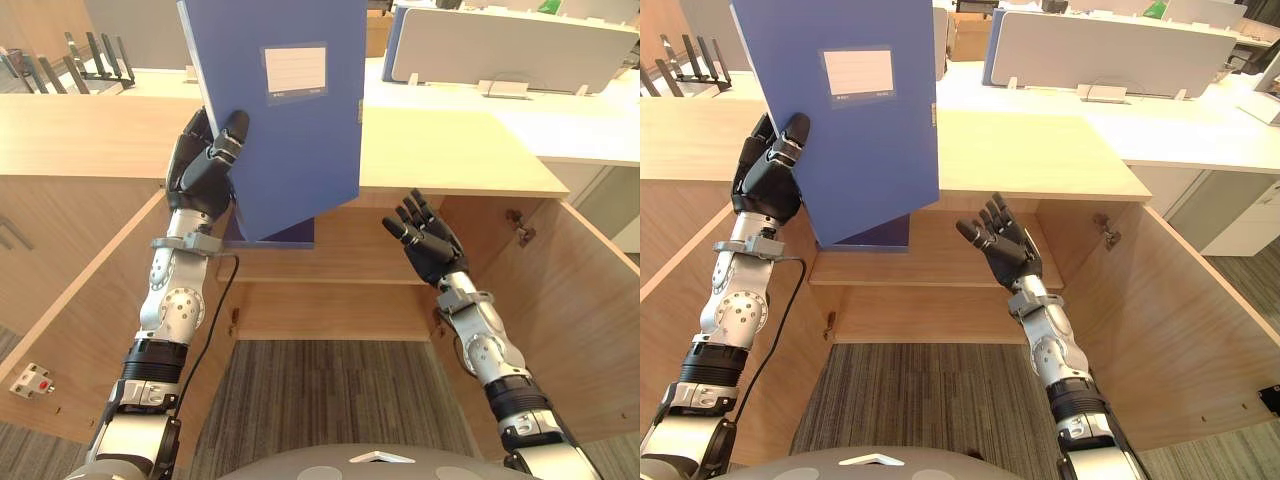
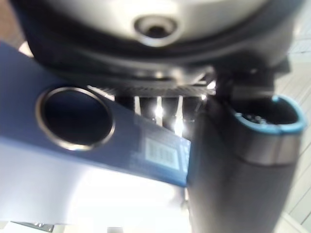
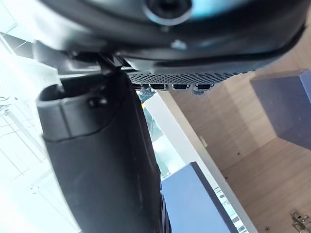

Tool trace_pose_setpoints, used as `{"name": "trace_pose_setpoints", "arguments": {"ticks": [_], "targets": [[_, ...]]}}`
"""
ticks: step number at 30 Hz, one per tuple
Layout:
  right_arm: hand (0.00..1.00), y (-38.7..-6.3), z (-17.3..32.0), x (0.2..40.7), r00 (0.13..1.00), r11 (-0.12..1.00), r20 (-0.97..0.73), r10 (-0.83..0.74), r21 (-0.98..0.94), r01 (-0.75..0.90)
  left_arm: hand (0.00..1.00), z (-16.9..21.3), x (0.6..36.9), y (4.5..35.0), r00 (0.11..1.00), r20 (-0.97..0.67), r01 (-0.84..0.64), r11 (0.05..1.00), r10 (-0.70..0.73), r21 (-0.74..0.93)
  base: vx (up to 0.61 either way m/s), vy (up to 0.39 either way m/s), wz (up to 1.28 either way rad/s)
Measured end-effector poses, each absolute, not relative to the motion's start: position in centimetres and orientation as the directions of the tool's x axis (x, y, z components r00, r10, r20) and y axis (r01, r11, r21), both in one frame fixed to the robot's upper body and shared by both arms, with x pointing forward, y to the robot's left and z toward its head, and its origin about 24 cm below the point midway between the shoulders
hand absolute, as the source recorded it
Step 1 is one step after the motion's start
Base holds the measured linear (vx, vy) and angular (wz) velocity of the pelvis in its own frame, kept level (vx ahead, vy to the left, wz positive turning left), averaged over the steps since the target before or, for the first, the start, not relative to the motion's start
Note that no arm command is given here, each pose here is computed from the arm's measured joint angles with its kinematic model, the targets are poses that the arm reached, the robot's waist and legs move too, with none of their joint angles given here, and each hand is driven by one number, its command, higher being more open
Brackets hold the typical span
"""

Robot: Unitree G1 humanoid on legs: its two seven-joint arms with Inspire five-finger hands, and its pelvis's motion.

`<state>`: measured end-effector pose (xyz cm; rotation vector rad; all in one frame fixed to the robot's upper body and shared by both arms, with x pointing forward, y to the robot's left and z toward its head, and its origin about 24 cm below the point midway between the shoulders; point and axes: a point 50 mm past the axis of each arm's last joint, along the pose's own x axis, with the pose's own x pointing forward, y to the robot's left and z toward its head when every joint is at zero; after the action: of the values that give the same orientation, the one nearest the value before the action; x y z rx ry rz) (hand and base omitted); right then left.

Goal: Walk over to the cabinet, pick up the folder, carry it to the office cabinet, place the folder inside the office cabinet, then close the office cabinet door

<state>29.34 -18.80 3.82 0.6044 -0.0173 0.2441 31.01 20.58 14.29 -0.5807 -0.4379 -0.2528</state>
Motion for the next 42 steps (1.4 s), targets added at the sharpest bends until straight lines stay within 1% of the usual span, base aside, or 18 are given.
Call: {"name": "trace_pose_setpoints", "arguments": {"ticks": [5,9,14,20,25,29,33,36,42], "targets": [[1.00,-18.4,5.9,30.7,0.955,0.792,0.156,0.251,0.534,-0.295,0.00,14.9,31.8,20.0,0.861,0.487,0.394,0.802,-0.150,-0.450,-0.02,-0.035,-0.08],[1.00,-18.9,7.4,31.5,0.948,0.811,0.192,0.254,0.491,-0.317,0.00,14.9,32.3,19.6,0.860,0.480,0.409,0.797,-0.173,-0.444,-0.04,-0.019,-0.02],[1.00,-20.5,10.5,32.9,0.931,0.876,0.229,0.284,0.334,-0.349,0.00,14.3,32.6,19.2,0.856,0.463,0.444,0.785,-0.230,-0.432,-0.03,-0.020,0.01],[1.00,-21.5,14.8,34.5,0.898,0.895,0.310,0.312,0.222,-0.387,0.00,14.8,33.1,18.3,0.828,0.473,0.505,0.768,-0.301,-0.395,-0.01,-0.010,0.02],[1.00,-22.2,15.9,35.2,0.898,0.903,0.317,0.306,0.201,-0.379,0.00,16.0,33.3,18.3,0.793,0.502,0.547,0.765,-0.344,-0.340,-0.02,-0.013,0.02],[1.00,-22.6,16.2,35.2,0.894,0.905,0.312,0.320,0.178,-0.386,0.00,16.1,33.3,18.1,0.782,0.505,0.566,0.757,-0.366,-0.326,0.00,0.000,0.00],[1.00,-21.7,17.0,35.9,0.877,0.891,0.306,0.370,0.152,-0.428,0.00,16.1,33.2,18.0,0.769,0.510,0.584,0.749,-0.385,-0.314,-0.01,-0.006,0.00],[1.00,-21.0,17.5,36.2,0.860,0.876,0.307,0.408,0.134,-0.464,0.00,16.3,33.3,17.2,0.745,0.513,0.619,0.730,-0.428,-0.290,0.00,0.000,0.00],[1.00,-19.3,18.2,37.1,0.823,0.831,0.296,0.485,0.138,-0.539,0.00,18.2,33.7,16.3,0.681,0.559,0.676,0.700,-0.473,-0.230,-0.03,-0.018,0.00]]}}
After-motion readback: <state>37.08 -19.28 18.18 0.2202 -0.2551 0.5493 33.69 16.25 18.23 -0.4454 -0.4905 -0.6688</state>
